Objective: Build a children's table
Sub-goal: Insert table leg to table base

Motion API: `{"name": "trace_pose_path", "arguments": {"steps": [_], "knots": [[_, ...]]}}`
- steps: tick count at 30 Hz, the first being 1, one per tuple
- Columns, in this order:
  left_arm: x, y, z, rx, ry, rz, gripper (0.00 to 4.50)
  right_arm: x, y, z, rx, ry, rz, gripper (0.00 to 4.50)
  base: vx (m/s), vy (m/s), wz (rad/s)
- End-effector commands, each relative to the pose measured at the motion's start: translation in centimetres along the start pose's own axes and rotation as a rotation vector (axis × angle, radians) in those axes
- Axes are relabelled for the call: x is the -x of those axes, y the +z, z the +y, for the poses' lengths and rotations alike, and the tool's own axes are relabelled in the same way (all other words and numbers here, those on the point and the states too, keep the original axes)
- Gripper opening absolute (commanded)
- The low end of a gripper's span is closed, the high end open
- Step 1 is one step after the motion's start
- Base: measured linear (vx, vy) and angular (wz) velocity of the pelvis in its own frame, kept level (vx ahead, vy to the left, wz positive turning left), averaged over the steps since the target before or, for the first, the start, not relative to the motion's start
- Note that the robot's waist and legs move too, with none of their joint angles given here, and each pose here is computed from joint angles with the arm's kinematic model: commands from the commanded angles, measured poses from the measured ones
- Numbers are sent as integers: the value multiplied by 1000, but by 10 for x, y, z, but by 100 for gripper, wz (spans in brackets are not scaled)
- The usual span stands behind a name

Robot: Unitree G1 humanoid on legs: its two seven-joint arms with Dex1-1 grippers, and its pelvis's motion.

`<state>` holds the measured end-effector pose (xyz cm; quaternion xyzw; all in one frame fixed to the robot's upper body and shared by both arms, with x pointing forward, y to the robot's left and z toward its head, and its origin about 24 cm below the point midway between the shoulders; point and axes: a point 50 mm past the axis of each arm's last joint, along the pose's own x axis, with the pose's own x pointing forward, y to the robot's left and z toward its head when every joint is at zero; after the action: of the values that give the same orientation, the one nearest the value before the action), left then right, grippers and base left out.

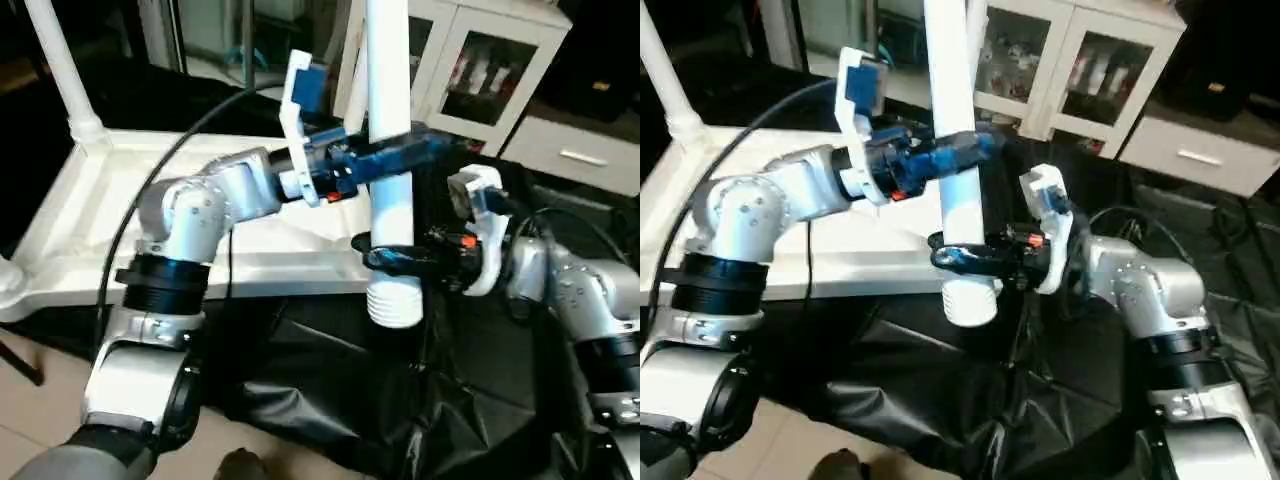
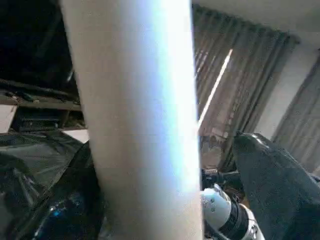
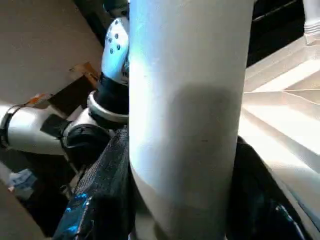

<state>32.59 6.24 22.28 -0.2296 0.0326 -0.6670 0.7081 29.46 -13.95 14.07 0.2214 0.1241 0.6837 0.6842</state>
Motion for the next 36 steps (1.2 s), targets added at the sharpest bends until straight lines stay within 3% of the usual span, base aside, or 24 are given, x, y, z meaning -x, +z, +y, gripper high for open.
{"name": "trace_pose_path", "arguments": {"steps": [1, 4, 7, 9, 12, 19, 20, 29, 33, 36], "knots": [[-1, -1, 1, 0, 4, 11, 352, 3, 10, 1, 45, -16, -25, 186, 0, 0, 0], [-1, 2, 2, -22, 18, 1, 316, 4, 8, -2, 45, -27, -14, 186, 0, 0, 0], [3, 3, 2, -26, 32, 3, 310, 2, 7, -5, 48, -30, -13, 186, 0, 0, 0], [4, 3, 1, -22, 30, 6, 271, 1, 7, -5, 49, -29, -13, 186, 0, 0, 0], [8, 2, 2, -19, 42, 21, 265, -2, 7, -6, 56, -26, 0, 186, 0, 0, 0], [12, 5, 8, -40, 108, 25, 198, -4, 17, -12, 108, -65, 9, 186, 0, 0, 0], [12, 7, 8, -47, 112, 18, 192, -4, 18, -13, 116, -81, 3, 242, 0, 0, 0], [10, 16, 10, -159, 194, -5, 188, -2, 20, -13, 133, -94, 30, 309, 0, 0, 0], [10, 17, 7, -202, 206, 30, 188, -8, 23, -20, 285, -195, 62, 338, 0, 0, 0], [10, 16, 7, -220, 211, 47, 186, -12, 25, -24, 308, -253, 58, 355, 0, 0, 0]]}}
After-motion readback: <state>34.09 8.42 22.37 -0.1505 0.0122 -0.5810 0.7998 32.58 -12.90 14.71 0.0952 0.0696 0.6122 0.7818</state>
